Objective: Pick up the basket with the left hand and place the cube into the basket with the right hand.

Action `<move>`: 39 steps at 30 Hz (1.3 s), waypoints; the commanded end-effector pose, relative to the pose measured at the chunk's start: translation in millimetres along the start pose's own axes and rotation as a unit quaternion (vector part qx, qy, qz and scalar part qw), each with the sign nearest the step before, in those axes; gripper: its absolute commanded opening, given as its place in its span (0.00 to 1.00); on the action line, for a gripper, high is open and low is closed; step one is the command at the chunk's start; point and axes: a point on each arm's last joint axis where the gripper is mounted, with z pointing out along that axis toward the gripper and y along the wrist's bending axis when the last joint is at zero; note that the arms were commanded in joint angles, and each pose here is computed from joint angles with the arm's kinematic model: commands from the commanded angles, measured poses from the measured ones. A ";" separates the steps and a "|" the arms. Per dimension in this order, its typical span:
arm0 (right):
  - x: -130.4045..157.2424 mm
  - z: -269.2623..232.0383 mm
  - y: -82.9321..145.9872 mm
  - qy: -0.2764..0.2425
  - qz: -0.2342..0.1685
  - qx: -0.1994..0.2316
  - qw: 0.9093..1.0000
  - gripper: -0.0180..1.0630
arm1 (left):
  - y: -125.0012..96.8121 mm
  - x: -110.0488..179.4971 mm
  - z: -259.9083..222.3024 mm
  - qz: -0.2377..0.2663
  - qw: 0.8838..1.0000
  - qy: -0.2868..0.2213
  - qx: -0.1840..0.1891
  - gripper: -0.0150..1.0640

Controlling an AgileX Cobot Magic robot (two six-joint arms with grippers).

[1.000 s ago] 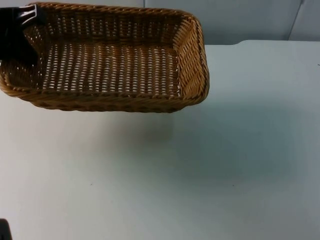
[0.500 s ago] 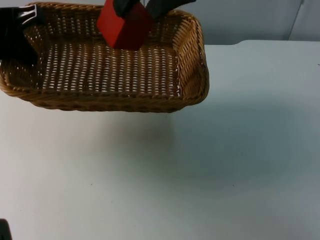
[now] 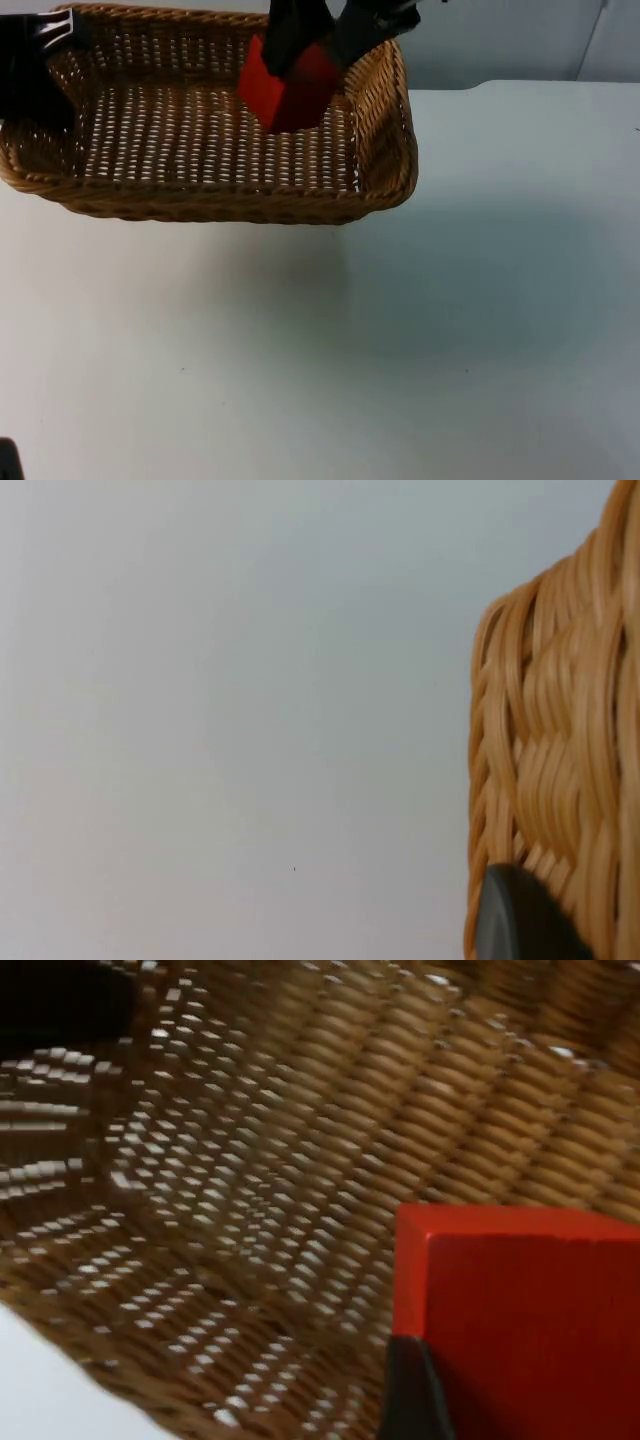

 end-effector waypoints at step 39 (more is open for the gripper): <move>25.6 -162.1 -160.6 -0.059 0.200 0.265 0.941 0.01 | -2.8 -2.9 -4.9 -0.014 1.000 -0.013 0.005 0.01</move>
